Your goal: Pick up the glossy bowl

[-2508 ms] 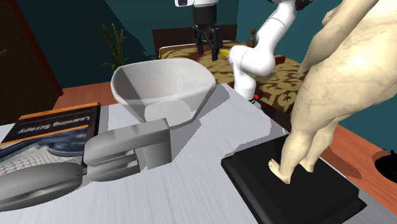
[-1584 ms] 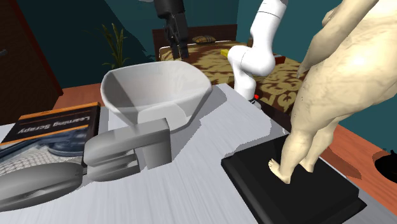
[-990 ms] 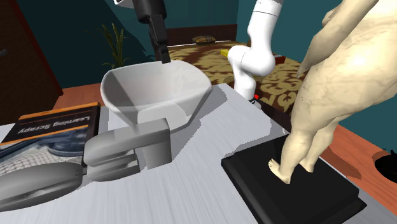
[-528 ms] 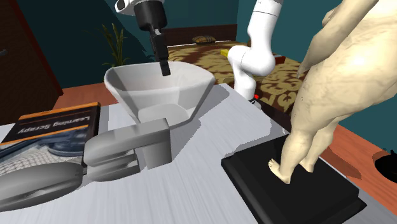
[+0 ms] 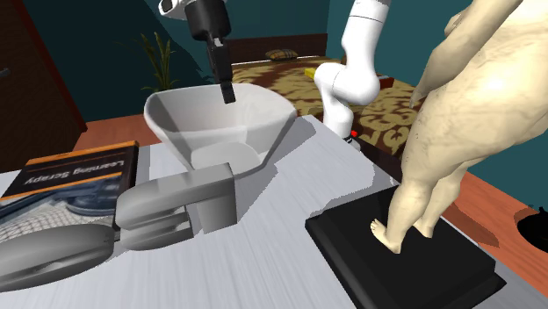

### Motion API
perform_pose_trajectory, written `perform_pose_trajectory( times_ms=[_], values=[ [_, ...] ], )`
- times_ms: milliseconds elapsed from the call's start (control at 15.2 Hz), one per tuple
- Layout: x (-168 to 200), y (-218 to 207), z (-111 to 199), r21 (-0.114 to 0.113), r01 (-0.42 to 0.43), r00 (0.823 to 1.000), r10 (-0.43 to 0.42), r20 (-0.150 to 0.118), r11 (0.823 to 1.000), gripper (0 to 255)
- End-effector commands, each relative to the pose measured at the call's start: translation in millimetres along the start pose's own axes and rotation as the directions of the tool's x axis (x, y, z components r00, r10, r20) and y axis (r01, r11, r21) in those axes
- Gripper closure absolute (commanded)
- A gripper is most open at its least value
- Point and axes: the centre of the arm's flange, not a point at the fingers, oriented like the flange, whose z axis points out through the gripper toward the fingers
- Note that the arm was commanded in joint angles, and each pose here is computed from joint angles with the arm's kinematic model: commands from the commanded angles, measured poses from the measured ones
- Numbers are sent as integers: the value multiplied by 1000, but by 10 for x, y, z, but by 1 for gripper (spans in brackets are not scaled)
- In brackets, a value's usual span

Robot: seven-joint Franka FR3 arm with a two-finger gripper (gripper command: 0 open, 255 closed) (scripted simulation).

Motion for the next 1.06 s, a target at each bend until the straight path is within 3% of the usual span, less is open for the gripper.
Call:
perform_pose_trajectory(
  times_ms=[0,990],
  values=[
    [-6,-15,-63,-2,-2,1000,2,3,1000,255],
    [-67,-270,-706,-2,-2,1000,2,3,1000,255]
  ],
)
